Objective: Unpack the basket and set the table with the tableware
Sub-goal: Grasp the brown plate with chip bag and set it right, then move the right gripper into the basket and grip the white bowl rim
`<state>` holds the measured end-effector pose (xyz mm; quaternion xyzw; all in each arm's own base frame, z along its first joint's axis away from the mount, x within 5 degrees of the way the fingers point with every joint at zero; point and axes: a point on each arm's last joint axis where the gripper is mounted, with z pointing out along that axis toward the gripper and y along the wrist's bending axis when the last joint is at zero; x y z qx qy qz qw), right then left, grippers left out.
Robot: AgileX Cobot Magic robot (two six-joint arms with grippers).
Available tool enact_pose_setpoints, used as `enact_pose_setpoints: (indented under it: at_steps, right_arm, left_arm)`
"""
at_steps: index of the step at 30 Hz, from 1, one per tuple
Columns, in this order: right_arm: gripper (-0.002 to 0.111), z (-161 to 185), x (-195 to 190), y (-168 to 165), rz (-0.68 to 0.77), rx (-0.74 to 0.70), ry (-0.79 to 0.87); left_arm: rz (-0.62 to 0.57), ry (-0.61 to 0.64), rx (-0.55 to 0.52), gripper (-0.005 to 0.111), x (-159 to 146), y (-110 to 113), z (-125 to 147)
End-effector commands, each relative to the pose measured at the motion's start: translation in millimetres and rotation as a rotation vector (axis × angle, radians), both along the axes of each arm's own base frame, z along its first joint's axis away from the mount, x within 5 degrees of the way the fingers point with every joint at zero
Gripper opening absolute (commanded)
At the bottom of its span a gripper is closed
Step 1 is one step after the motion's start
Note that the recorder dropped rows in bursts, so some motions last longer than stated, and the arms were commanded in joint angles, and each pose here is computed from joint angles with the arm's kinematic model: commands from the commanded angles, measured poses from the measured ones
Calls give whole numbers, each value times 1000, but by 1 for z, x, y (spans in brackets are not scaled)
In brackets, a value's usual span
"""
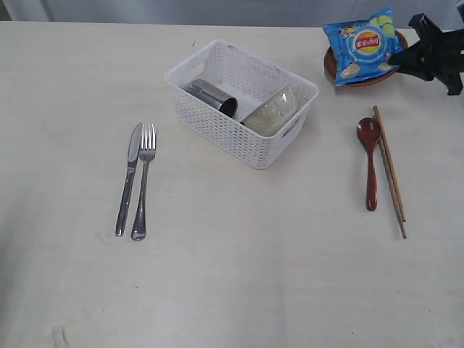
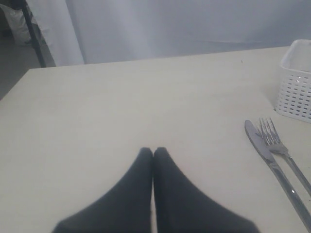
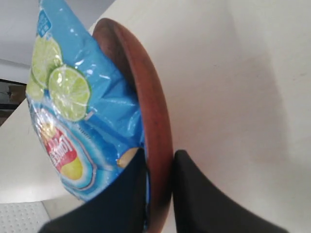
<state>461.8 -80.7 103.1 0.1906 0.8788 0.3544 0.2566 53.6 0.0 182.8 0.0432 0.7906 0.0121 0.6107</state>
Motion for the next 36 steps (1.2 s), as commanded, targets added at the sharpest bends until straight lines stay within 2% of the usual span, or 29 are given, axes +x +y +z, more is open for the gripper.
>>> enact_pose_setpoints:
  at_steps: [1, 10, 16, 18, 20, 24, 31, 36]
  right_arm:
    - [-1, -18, 1, -3, -14, 61, -6]
    - [2, -30, 1, -4, -23, 67, 9]
    - [34, -30, 0, -6, -22, 62, 11]
    - [39, -28, 0, -7, -24, 61, 7]
    - [38, -26, 0, -12, -23, 48, 2]
    - [38, -11, -1, -27, 9, -26, 4]
    - [38, 35, -7, -55, -38, -13, -42]
    - [38, 84, -8, -40, -5, 31, -143]
  left_arm:
    - [-5, -2, 0, 0, 0, 0, 0]
    - [-5, -2, 0, 0, 0, 0, 0]
    - [-5, -2, 0, 0, 0, 0, 0]
    - [-5, -2, 0, 0, 0, 0, 0]
    - [-5, -2, 0, 0, 0, 0, 0]
    - [-5, -2, 0, 0, 0, 0, 0]
    - [-5, -2, 0, 0, 0, 0, 0]
    - [-5, -2, 0, 0, 0, 0, 0]
